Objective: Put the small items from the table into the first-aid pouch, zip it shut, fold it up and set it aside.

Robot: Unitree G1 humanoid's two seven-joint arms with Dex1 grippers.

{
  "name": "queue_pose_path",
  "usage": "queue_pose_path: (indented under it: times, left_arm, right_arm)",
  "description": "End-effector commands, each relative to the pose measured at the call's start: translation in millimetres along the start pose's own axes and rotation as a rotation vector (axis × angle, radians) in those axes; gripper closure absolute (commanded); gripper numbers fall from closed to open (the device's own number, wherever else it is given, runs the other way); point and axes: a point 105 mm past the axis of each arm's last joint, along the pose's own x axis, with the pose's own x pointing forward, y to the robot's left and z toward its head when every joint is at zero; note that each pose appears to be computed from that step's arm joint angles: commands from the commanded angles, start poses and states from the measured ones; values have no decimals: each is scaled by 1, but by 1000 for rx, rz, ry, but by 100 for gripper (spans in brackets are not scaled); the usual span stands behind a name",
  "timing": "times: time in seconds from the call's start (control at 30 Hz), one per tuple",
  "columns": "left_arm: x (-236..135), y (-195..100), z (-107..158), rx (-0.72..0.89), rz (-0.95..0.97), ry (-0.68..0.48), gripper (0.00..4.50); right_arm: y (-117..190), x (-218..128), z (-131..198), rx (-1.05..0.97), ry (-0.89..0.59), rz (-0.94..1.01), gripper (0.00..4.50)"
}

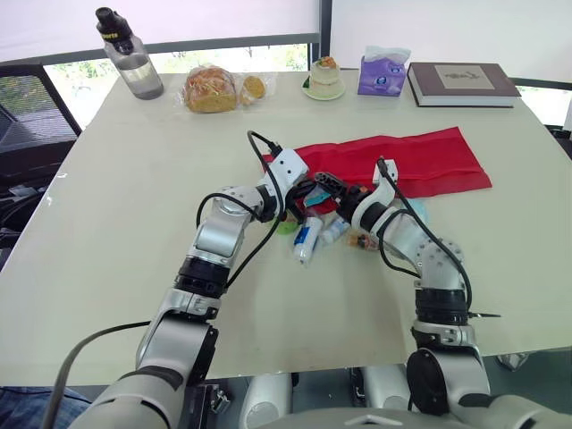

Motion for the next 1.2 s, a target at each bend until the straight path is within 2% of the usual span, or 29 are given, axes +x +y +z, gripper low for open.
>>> queue_pose_path:
  times: [0.03, 0.07, 0.17, 0.27, 0.3, 0.37, 0.5, 0.67, 0.9, 1.2]
  left_arm:
    - [-6, 11, 17, -27, -4, -71, 450]
    - [-6, 13, 17, -50, -7, -77, 450]
    - [-8, 20, 17, -94, -17, -84, 450]
    - [-6, 23, 16, -96, -33, -83, 450]
    - [-6, 23, 16, -107, -42, -89, 450]
    - [-5, 23, 17, -122, -57, -98, 450]
    - [-5, 21, 15, -132, -76, -99, 450]
    - [-5, 18, 12, -143, -93, -100, 450]
    - [-4, 15, 10, -140, -105, -98, 450]
    - [0, 6, 9, -138, -129, -95, 450]
  right_arm:
    - [14, -7, 7, -94, -18, 41, 87]
    - [15, -8, 8, -121, -20, 44, 87]
    - [18, -11, 12, -245, -18, 51, 163]
    - [21, -13, 15, -386, -9, 60, 332]
    - [23, -13, 16, -444, -3, 65, 377]
    - [24, -14, 15, -582, 23, 72, 437]
    - [24, -16, 14, -791, 29, 90, 437]
    - [28, -11, 2, -839, 53, 138, 437]
    - [1, 7, -1, -1000, 104, 56, 437]
    - [-11, 20, -3, -1025, 110, 24, 437]
